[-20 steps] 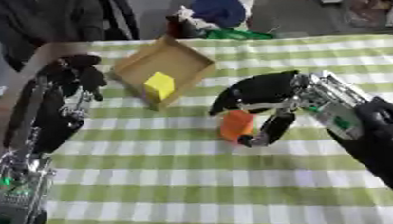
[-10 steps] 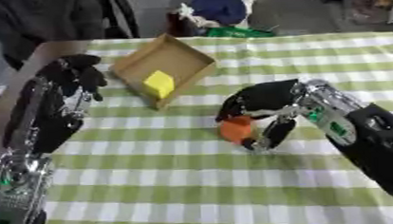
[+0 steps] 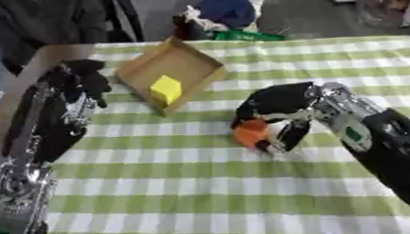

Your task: Pick up objects on the table and place them in the box.

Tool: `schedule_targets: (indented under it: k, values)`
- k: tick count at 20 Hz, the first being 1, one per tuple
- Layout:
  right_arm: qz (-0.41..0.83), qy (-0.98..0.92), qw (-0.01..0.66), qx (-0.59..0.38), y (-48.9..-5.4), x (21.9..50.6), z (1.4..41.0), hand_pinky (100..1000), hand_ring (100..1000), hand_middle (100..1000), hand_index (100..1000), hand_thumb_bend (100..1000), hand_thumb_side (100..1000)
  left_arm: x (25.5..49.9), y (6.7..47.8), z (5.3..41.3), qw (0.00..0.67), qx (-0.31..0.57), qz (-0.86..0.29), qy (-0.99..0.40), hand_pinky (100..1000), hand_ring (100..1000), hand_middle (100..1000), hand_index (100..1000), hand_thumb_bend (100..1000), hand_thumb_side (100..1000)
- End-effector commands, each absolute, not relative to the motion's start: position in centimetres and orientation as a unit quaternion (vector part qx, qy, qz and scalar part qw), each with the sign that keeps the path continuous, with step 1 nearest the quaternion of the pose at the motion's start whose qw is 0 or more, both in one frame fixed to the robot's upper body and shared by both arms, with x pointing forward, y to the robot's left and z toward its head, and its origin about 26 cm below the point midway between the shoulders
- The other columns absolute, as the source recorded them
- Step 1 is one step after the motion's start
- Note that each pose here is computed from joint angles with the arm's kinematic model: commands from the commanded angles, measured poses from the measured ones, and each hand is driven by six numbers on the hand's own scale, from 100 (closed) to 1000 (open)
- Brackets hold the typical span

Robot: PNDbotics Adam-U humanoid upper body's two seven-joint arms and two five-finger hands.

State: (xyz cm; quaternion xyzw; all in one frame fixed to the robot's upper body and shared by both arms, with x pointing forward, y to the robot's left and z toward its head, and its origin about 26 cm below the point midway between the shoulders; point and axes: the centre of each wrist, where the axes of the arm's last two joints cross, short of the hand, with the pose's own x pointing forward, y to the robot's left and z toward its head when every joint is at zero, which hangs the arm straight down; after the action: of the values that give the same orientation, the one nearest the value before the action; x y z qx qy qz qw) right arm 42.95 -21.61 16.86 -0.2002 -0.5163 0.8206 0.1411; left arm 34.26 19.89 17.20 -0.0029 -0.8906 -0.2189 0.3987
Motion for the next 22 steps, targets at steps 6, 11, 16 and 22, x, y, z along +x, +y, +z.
schedule_targets:
  k: [6, 11, 16, 22]
  values:
    - [0.79, -0.559, 0.104, -0.232, -20.9, 43.0, 22.7, 847, 735, 562, 870, 100, 100, 34.2, 20.1, 17.9, 0.387, 0.002, -0.224, -0.894, 447, 575, 526, 727, 265, 604]
    - [0.755, -0.592, 0.117, -0.258, -20.5, 43.7, 25.0, 847, 727, 557, 872, 100, 100, 34.2, 19.8, 17.9, 0.386, -0.003, -0.226, -0.894, 447, 576, 526, 727, 265, 603]
    - [0.721, -0.621, 0.14, -0.275, -20.4, 44.9, 26.0, 846, 721, 556, 875, 100, 100, 34.2, 19.3, 18.1, 0.382, -0.012, -0.23, -0.895, 446, 576, 526, 726, 266, 603]
    - [0.701, -0.632, 0.156, -0.292, -19.8, 46.3, 26.1, 846, 723, 562, 877, 100, 100, 34.2, 18.6, 18.4, 0.374, -0.026, -0.235, -0.897, 446, 575, 525, 726, 266, 603]
